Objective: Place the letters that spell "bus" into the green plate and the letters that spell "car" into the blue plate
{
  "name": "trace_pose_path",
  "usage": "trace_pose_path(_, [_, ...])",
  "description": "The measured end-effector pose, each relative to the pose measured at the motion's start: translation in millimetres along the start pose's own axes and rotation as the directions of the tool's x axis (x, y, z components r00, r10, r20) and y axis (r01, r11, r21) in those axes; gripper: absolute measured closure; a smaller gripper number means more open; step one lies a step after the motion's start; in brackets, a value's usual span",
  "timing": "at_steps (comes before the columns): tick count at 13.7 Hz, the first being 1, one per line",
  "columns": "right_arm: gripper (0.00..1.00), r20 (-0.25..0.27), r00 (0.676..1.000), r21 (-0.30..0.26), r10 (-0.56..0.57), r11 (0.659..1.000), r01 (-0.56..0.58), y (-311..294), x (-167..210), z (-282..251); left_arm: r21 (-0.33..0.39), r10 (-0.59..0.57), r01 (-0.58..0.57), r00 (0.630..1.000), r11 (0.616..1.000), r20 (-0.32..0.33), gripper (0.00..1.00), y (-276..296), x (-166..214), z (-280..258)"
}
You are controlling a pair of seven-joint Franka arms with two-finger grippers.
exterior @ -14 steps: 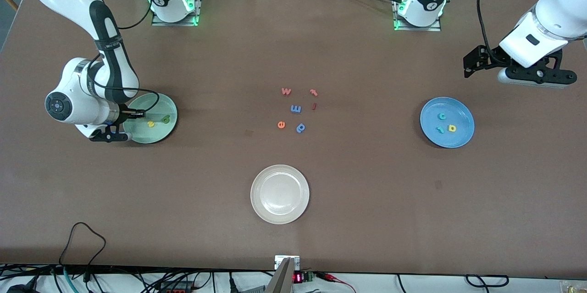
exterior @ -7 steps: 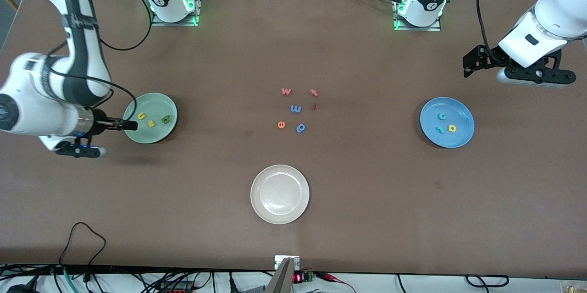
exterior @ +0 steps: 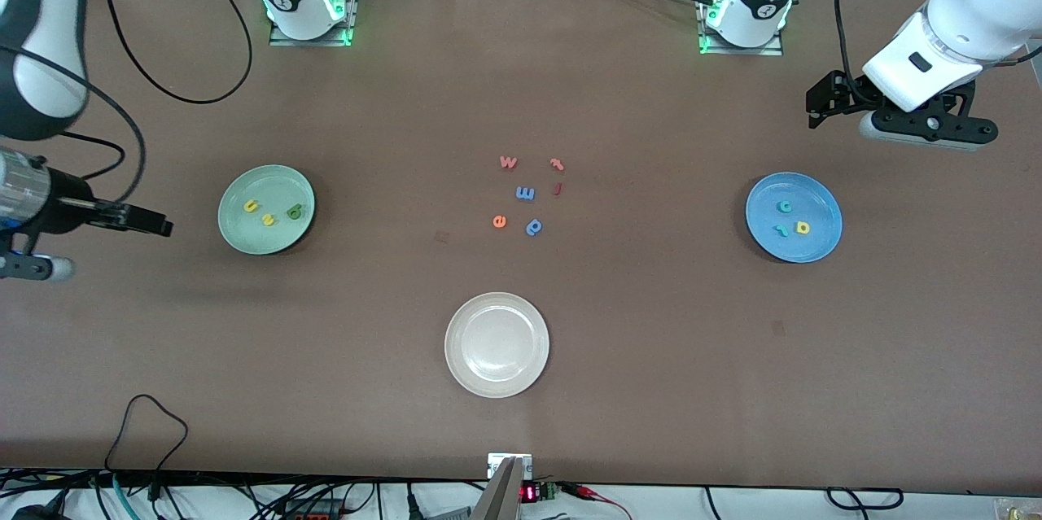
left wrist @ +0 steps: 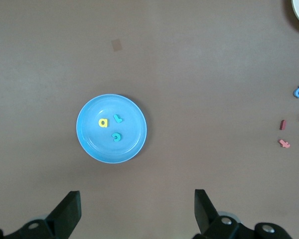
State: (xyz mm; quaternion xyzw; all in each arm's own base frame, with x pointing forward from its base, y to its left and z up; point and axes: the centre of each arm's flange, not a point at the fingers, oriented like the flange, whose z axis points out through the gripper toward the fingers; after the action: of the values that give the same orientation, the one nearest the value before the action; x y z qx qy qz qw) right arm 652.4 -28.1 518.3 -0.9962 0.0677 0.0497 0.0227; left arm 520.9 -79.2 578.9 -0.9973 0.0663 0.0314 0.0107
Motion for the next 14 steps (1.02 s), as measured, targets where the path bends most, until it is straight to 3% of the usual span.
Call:
trace_pose_path(3, [0.00,-0.045,0.999,0.016,0.004,1.000,-0.003,14.7,-11.4,-45.8,0.000,-0.001,0.001,1.000,1.000,0.006,0.00,-0.3,-1.4,-2.5])
trace_pose_path(5, [0.00,-0.072,0.997,-0.010,-0.022,1.000,0.022,35.4,-14.6,-62.8,0.000,0.000,0.000,1.000,1.000,0.002,0.00,-0.2,-0.9,-2.9])
trace_pose_path(9, [0.00,-0.103,0.993,-0.028,-0.065,0.998,0.062,40.3,-26.3,-77.8,0.000,-0.001,0.001,1.000,1.000,-0.001,0.00,-0.8,-0.6,-3.2])
trace_pose_path(14, [0.00,-0.111,0.990,-0.042,-0.087,0.996,0.083,25.5,-68.0,-79.3,0.000,-0.003,0.003,1.000,1.000,0.012,0.00,-3.1,-2.0,-2.1])
